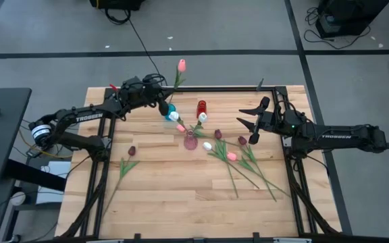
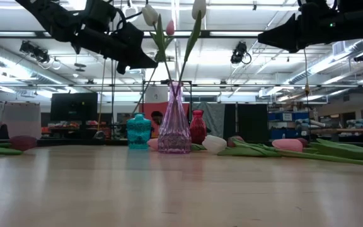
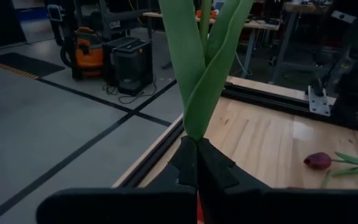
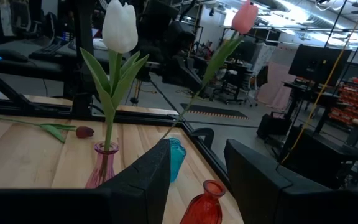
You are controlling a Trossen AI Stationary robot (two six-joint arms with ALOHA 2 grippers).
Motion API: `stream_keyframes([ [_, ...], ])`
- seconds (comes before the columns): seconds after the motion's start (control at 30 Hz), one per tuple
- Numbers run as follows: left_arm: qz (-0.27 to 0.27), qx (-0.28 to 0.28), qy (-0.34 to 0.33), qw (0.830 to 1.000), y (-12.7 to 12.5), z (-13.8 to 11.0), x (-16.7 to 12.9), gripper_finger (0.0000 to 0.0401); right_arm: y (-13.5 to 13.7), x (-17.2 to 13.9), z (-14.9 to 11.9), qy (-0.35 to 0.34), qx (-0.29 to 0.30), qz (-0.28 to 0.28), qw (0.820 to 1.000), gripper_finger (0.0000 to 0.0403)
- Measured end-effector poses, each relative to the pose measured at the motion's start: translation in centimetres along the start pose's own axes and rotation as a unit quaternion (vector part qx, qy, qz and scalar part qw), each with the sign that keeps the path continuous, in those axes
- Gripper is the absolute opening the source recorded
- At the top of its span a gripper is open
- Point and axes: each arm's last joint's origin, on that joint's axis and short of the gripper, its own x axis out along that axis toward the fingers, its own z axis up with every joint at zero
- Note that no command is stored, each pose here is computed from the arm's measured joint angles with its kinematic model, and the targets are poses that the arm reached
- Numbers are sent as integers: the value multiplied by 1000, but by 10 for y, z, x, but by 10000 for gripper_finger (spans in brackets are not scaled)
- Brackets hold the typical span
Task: Sort flowers into vase by color
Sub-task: Put the left pink tulip into the blue vase
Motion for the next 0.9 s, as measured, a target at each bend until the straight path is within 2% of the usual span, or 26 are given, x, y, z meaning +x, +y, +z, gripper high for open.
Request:
stream_keyframes([
  [0.33, 4, 5, -50, 999, 1, 19, -12, 0, 0, 0, 0, 1, 0, 0, 1000, 165],
  [0.63, 8, 11, -48, 999, 0, 21, -17, 0, 0, 0, 0, 0, 5, 1, 1000, 165],
  [0.8, 20, 17, -49, 998, 1, 6, -18, 0, 0, 0, 0, -1, 6, 1, 1000, 165],
  [0.9, 23, 13, -83, 996, 1, -5, -21, 0, 0, 0, 0, -1, 6, 1, 1000, 165],
])
